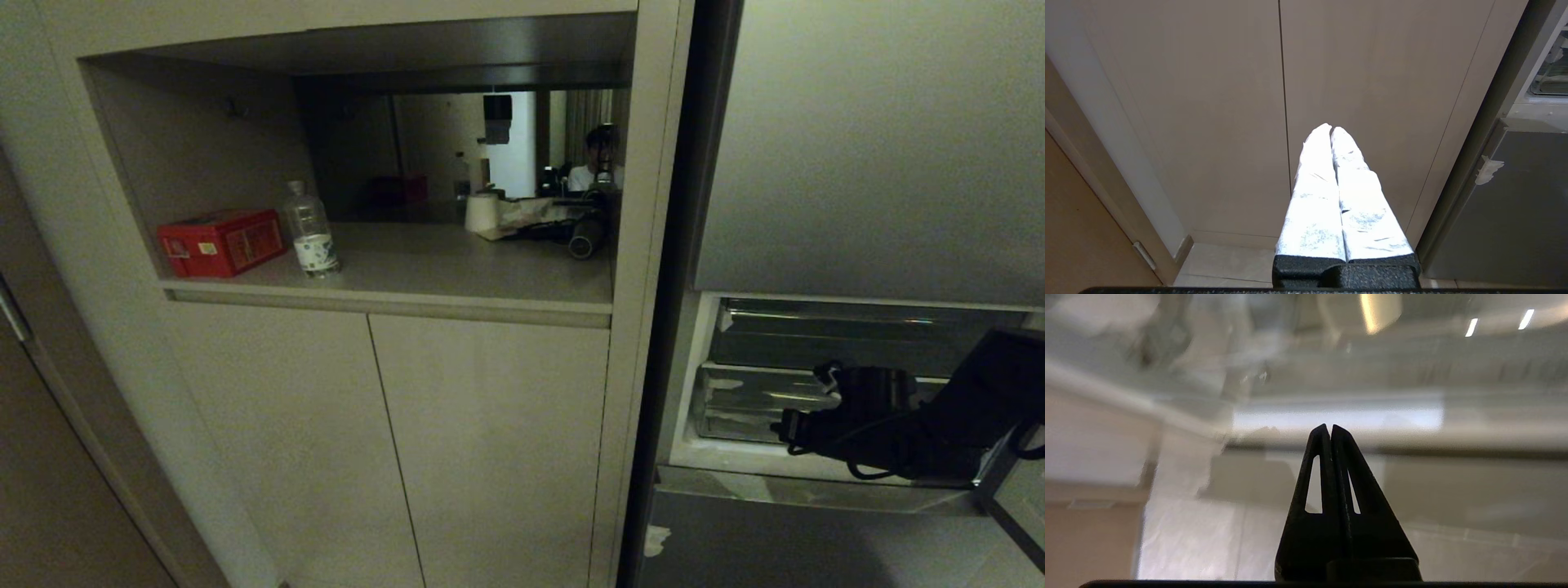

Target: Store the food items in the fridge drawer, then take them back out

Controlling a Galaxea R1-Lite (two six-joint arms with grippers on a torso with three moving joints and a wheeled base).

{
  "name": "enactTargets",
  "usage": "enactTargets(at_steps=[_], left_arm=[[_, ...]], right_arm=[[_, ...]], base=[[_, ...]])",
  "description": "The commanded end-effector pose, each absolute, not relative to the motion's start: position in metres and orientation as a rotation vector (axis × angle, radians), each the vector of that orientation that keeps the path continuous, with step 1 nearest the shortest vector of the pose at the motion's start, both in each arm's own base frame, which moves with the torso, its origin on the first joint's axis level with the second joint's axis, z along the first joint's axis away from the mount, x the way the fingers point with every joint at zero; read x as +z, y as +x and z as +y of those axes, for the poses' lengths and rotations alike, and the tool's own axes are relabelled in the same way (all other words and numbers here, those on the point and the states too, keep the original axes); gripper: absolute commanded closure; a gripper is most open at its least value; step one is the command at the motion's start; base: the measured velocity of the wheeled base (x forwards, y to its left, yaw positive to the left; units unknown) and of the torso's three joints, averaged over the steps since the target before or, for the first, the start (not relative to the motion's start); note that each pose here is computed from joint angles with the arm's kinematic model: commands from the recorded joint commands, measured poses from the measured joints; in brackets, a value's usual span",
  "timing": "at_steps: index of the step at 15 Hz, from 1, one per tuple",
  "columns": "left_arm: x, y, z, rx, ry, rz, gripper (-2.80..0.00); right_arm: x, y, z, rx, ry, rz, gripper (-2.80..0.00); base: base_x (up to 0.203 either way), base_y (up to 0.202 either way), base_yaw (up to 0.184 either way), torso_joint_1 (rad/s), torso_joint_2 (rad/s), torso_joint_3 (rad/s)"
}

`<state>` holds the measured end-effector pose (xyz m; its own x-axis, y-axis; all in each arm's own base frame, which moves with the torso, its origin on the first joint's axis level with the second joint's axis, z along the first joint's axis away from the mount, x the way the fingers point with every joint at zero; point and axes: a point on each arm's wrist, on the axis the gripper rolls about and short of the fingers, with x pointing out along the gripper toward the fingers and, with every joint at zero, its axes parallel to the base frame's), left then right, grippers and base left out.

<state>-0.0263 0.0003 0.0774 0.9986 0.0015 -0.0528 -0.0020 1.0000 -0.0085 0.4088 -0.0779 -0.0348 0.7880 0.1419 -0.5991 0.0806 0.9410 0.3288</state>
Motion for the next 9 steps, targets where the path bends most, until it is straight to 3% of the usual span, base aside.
enactTargets(at_steps=[1, 5, 9], left_arm=[[0.077, -0.026, 0.0, 0.002, -0.009, 0.055, 0.0], [0.078, -0.026, 0.0, 0.002, -0.009, 0.053, 0.0], [0.077, -0.026, 0.0, 0.001, -0.009, 0.056, 0.0]], right_arm=[[-0.057, 0.425, -0.083, -0.026, 0.331, 0.662, 0.0], [-0.064, 0.436, -0.084, -0.062, 0.319, 0.648, 0.0], [-0.024, 0.414, -0.087, -0.074, 0.324, 0.624, 0.0]], base=[[0.0, 0.0, 0.0, 0.0, 0.0, 0.0], [0.0, 0.0, 0.0, 0.0, 0.0, 0.0], [0.0, 0.0, 0.0, 0.0, 0.0, 0.0]])
